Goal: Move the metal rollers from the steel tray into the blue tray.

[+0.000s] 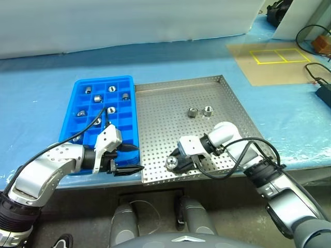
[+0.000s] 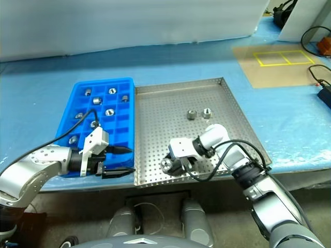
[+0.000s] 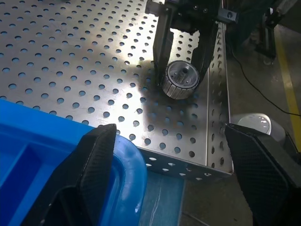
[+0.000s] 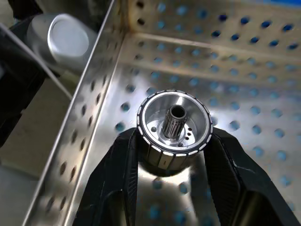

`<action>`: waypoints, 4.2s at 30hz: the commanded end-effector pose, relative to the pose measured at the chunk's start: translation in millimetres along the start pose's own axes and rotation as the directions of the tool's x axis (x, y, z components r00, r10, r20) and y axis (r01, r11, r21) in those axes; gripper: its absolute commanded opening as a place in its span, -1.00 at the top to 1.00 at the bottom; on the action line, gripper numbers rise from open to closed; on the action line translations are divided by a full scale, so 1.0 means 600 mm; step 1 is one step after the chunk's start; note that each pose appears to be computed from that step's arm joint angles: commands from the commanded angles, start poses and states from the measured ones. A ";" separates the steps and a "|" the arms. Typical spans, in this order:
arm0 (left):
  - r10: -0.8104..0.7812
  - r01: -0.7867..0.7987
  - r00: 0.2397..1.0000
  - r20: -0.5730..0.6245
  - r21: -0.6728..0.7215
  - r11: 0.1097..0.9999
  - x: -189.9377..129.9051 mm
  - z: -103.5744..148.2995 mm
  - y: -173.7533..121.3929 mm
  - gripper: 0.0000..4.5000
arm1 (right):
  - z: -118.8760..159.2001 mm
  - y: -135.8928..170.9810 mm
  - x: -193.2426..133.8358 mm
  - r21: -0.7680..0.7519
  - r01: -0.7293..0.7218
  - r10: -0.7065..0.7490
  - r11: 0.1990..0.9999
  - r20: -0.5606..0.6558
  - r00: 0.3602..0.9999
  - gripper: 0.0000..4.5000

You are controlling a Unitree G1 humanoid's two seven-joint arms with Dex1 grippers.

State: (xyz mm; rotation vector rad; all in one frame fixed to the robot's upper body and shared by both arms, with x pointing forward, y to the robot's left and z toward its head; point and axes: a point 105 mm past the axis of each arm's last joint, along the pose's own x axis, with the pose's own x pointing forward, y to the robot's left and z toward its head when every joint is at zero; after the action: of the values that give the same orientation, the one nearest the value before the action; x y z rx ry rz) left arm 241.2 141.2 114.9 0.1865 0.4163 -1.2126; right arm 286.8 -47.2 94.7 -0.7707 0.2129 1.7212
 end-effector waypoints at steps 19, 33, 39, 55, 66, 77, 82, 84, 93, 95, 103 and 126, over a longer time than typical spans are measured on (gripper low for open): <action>0.580 -0.575 0.814 0.037 -0.094 0.813 -0.227 0.002 0.078 -0.73 | 0.198 -0.201 0.112 -0.017 0.337 -0.314 0.941 0.325 0.892 0.29; 0.510 -0.497 0.858 0.058 -0.151 0.854 -0.176 -0.004 0.056 -0.73 | 0.183 -0.178 0.165 0.024 0.290 -0.282 0.957 0.314 0.906 -0.03; 0.454 -0.443 0.890 0.049 -0.148 0.884 -0.150 -0.007 0.048 -0.73 | 0.184 -0.191 0.147 0.058 0.335 -0.336 0.941 0.312 0.889 -0.44; 0.252 -0.241 0.961 0.114 -0.096 0.966 -0.051 0.025 0.056 -0.73 | 0.080 -0.244 -0.169 0.127 0.710 -0.721 0.693 0.151 0.676 -0.44; 0.177 -0.171 0.979 0.099 -0.068 0.983 -0.025 0.023 0.062 -0.73 | -0.036 -0.193 -0.186 0.146 0.829 -0.830 0.540 -0.070 0.553 -0.44; 0.165 -0.161 0.984 0.073 -0.058 0.985 -0.022 0.012 0.066 -0.73 | -0.121 -0.166 -0.179 0.260 0.845 -0.833 0.467 -0.193 0.519 -0.44; 0.168 -0.164 0.983 0.071 -0.065 0.984 -0.021 0.007 0.062 -0.73 | -0.111 -0.159 -0.156 0.314 0.810 -0.815 0.495 -0.157 0.558 -0.44; 0.168 -0.163 0.983 0.072 -0.068 0.984 -0.019 0.005 0.060 -0.73 | -0.114 -0.157 -0.149 0.331 0.804 -0.810 0.494 -0.162 0.564 -0.44; 0.172 -0.167 0.983 0.071 -0.072 0.983 -0.018 0.003 0.060 -0.73 | -0.154 -0.152 -0.146 0.440 0.805 -0.813 0.397 -0.237 0.531 -0.44; 0.175 -0.170 0.982 0.070 -0.073 0.983 -0.018 0.002 0.060 -0.73 | -0.163 -0.152 -0.153 0.458 0.812 -0.822 0.361 -0.254 0.509 -0.44; 0.178 -0.173 0.982 0.062 -0.074 0.982 -0.018 -0.001 0.061 -0.73 | -0.169 -0.146 -0.137 0.457 0.809 -0.815 0.369 -0.259 0.518 -0.44; 0.237 -0.235 0.968 0.081 -0.035 0.971 -0.071 0.023 0.074 -0.73 | 0.034 -0.171 -0.079 0.428 0.588 -0.697 0.686 0.157 0.699 0.48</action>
State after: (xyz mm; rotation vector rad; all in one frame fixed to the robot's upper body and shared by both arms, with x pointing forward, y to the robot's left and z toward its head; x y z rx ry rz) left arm 268.4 176.2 111.9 0.1220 0.4163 -1.0086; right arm 390.4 -69.1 128.1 -0.2489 0.1165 0.9112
